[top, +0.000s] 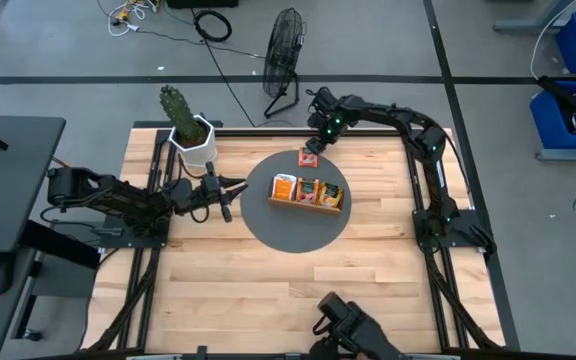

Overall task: Pick & Place Tea
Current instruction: Put the orange tea bag into the middle section of the wooden organizer

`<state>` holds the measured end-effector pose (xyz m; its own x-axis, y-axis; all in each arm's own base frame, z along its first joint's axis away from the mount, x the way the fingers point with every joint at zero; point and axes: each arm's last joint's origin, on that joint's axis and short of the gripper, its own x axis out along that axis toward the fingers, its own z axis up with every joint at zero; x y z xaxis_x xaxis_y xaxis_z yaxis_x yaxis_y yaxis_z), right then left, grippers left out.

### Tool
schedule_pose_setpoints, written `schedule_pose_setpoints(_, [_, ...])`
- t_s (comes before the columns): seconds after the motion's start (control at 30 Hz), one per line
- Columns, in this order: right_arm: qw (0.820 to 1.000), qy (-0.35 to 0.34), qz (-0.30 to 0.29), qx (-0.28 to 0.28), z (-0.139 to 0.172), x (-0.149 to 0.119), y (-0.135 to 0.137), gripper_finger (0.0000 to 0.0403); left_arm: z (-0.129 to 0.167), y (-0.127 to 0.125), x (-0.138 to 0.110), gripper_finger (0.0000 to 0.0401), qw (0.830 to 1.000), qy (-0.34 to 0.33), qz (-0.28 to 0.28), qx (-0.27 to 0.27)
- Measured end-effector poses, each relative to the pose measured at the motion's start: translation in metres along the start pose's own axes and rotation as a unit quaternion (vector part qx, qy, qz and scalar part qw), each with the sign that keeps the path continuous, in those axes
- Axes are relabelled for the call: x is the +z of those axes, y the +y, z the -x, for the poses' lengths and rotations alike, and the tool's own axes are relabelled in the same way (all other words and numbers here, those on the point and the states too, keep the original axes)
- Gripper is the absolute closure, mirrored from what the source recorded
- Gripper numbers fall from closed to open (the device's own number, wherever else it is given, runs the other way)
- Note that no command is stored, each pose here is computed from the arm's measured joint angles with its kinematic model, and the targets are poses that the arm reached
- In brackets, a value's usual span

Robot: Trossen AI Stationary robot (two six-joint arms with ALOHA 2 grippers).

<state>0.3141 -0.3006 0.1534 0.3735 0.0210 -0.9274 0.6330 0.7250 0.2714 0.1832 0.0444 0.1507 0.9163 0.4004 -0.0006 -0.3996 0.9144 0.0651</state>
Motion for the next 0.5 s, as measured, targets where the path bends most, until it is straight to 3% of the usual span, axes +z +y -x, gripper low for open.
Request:
schedule_pose_setpoints(0.23, [0.999, 0.005, -0.029, 0.04, -0.008, 0.0, -0.008, 0.0182, 0.0, 0.0, 0.0, 0.0316, 1.0, 0.0, 0.0, 0.0])
schedule_pose_setpoints(0.5, [0.999, 0.009, -0.025, 0.029, -0.011, 0.002, -0.006, 0.0215, 0.0, 0.0, 0.0, 0.0316, 1.0, 0.002, 0.0, 0.0])
